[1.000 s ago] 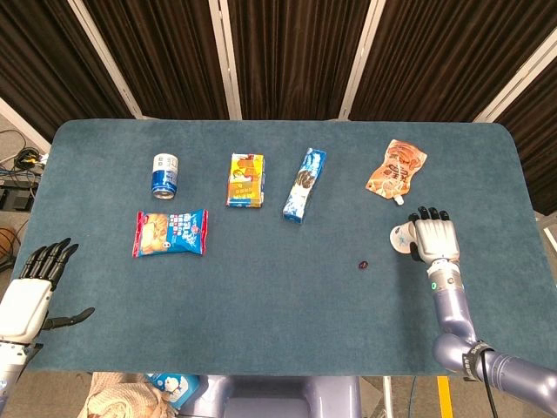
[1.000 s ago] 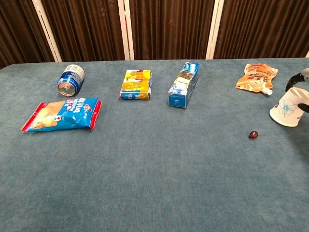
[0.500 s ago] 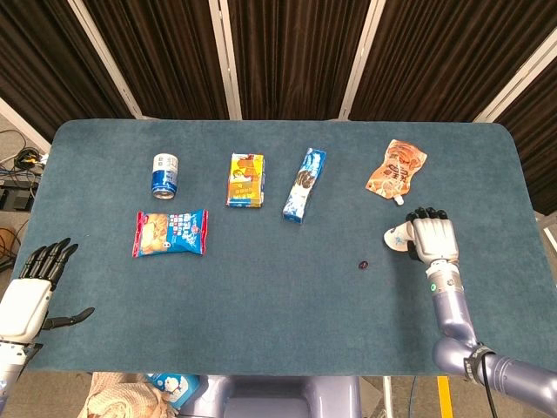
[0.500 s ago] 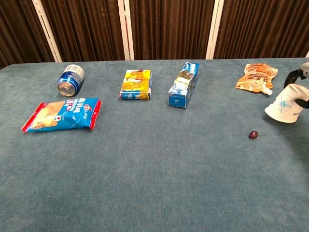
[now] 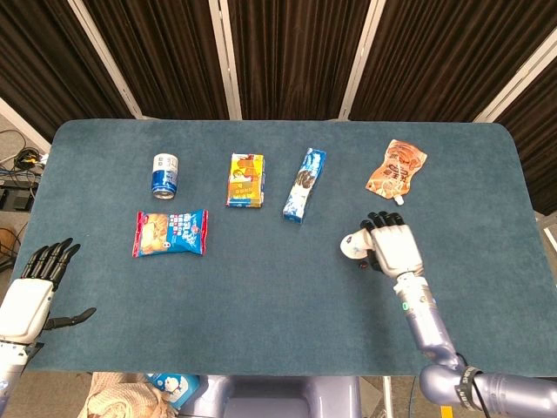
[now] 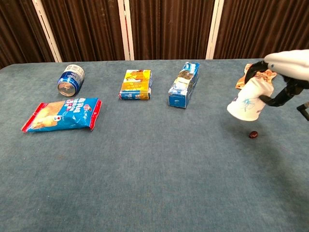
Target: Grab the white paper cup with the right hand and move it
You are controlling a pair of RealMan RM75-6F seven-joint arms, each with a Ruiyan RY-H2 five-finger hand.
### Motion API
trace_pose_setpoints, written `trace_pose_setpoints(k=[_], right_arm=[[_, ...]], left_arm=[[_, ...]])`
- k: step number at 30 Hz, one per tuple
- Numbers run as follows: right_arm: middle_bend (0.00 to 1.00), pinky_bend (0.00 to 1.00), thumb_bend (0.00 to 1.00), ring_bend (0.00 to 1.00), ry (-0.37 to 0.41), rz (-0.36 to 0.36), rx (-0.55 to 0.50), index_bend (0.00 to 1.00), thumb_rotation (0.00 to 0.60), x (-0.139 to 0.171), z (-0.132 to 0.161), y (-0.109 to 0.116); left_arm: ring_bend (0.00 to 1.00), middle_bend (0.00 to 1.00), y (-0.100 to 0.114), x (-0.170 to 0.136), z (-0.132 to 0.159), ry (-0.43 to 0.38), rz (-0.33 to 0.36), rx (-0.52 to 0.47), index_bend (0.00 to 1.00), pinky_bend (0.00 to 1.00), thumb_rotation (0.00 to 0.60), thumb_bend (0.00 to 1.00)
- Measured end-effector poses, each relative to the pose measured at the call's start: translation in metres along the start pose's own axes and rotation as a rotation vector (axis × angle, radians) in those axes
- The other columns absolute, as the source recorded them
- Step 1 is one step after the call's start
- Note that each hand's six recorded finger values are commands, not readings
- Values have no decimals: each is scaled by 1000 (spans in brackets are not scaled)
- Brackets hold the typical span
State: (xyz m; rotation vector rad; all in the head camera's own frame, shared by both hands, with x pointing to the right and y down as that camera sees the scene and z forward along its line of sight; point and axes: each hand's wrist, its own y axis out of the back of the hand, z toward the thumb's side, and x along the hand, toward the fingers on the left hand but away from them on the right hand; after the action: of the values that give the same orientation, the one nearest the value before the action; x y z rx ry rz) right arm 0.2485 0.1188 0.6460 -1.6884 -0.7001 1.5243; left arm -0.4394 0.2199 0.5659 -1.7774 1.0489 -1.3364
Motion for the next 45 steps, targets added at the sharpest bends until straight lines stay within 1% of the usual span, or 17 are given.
trace_pose_setpoints(k=[7, 16, 25, 30, 33, 38, 45], right_arm=[[202, 163, 526, 153, -12, 26, 24, 442, 600, -2, 3, -19], [202, 163, 526, 153, -14, 50, 31, 442, 600, 2, -1, -29], [202, 163, 526, 153, -20, 58, 38, 442, 600, 9, -11, -29], [202, 166, 526, 153, -16, 36, 20, 442, 600, 10, -10, -23], [202, 166, 527, 153, -14, 31, 26, 442, 600, 11, -10, -20], [202, 166, 526, 153, -26, 44, 43, 442, 600, 13, -14, -21], [202, 166, 527, 153, -45, 72, 58, 442, 600, 19, -23, -28]], left_arm=[[0, 0, 1, 0, -1, -1, 0, -6, 0, 0, 600, 0], [0, 0, 0, -1, -1, 0, -6, -5, 0, 0, 600, 0], [0, 0, -1, -1, 0, -1, -7, -1, 0, 0, 600, 0], [0, 0, -1, -1, 0, -1, -8, 1, 0, 0, 600, 0], [0, 0, -1, -1, 0, 0, -7, 1, 0, 0, 600, 0], [0, 0, -1, -1, 0, 1, -7, -1, 0, 0, 600, 0], [0, 0, -1, -2, 0, -1, -10, 1, 0, 0, 600, 0]])
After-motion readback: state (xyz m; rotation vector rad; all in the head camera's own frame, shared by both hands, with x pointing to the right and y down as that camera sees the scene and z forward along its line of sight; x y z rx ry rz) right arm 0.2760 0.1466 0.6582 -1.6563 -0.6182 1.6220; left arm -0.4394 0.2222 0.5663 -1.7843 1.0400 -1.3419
